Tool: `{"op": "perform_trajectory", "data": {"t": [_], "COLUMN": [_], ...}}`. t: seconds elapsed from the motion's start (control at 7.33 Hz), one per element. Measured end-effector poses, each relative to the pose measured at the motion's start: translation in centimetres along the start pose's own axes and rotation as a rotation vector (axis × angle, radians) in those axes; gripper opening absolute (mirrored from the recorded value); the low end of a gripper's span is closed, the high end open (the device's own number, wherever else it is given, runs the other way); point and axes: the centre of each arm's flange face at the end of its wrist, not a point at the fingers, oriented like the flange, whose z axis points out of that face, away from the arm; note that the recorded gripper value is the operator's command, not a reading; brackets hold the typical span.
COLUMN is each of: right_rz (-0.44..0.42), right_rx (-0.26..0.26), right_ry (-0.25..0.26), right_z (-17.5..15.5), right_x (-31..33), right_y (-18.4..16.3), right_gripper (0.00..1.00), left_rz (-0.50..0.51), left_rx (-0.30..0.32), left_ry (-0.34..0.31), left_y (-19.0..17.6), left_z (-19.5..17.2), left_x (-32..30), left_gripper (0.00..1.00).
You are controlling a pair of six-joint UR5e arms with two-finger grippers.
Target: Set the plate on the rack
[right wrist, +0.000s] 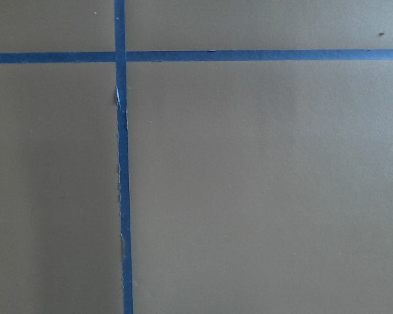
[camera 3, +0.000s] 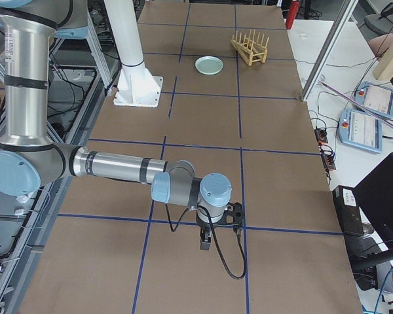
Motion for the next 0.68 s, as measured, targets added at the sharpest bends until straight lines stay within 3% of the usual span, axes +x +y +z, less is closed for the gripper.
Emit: {"op": "perform_trajectory", "data": {"t": [0.41,0.68], "right_rz": [0.001,0.001], "right_rx": [-0.001,-0.001], "right_ry": [0.000,0.000], "right_z": [0.0,0.0], "right_x": [0.0,0.0], "right_y": [0.0,0.0], "right_gripper": [1.00,1.00], "left_rz": [-0.002,-0.122], "left_rx": [0.004,-0.019], "left_ry": [0.161,0.195], "left_y": [-1.6,-5.6], "left_z": [2.0,3.9], "left_x": [6.1,17.4], "left_gripper": [1.00,1.00]}}
